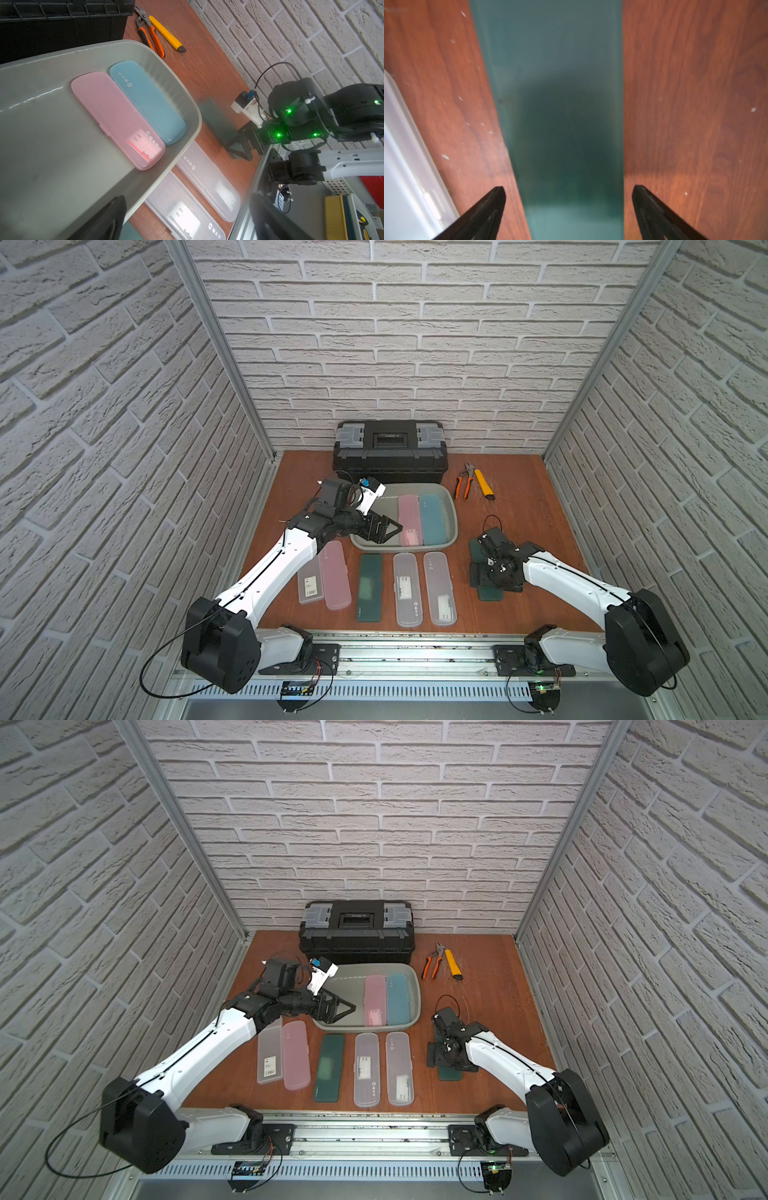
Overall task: Put the pencil case into the storage box
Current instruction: Pick up the pencil case from the center of the board.
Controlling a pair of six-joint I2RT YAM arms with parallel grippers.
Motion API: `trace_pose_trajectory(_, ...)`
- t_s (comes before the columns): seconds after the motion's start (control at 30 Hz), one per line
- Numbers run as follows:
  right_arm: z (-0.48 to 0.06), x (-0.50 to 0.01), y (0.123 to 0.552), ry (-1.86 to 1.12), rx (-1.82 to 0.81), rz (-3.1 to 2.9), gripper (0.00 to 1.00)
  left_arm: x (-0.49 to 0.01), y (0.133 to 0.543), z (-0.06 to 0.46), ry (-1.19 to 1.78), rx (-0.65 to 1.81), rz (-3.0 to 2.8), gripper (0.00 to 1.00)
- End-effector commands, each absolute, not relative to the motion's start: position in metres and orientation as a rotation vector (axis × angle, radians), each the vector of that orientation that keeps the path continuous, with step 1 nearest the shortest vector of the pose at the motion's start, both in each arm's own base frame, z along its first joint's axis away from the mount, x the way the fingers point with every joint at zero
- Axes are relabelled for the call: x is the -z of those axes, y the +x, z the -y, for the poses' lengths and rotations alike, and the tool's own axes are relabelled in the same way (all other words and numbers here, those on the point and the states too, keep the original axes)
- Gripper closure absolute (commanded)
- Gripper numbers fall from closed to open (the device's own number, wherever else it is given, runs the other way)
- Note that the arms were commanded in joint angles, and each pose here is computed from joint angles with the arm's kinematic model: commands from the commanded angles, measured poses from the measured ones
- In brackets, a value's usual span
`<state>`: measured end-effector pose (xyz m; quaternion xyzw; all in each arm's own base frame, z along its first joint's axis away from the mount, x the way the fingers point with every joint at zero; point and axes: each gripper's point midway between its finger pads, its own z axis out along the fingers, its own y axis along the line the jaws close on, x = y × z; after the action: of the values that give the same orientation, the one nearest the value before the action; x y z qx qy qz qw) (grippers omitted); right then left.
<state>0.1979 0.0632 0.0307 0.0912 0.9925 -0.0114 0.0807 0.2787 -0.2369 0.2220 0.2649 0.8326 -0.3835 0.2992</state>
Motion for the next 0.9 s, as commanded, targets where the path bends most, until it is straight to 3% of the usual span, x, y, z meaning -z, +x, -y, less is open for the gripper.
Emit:
trace_pose_trajectory(0.0,-0.063,-0.030,0.193,0.280,0.042,-2.975,0.00,-0.228,0.279,0.239,0.710,1.042,-2.172,0.01)
trace_pose_trajectory(0.5,-0.072,-0.007,0.196,0.271,0.053,-3.025,0.05,-0.232,0.277,0.238,0.713,1.037,-2.158,0.02)
trace_pose_trajectory(0.87,-0.071,-0.015,0.202,0.265,0.115,-2.963,0.30,-0.251,0.277,0.222,0.693,0.910,-2.067,0.01)
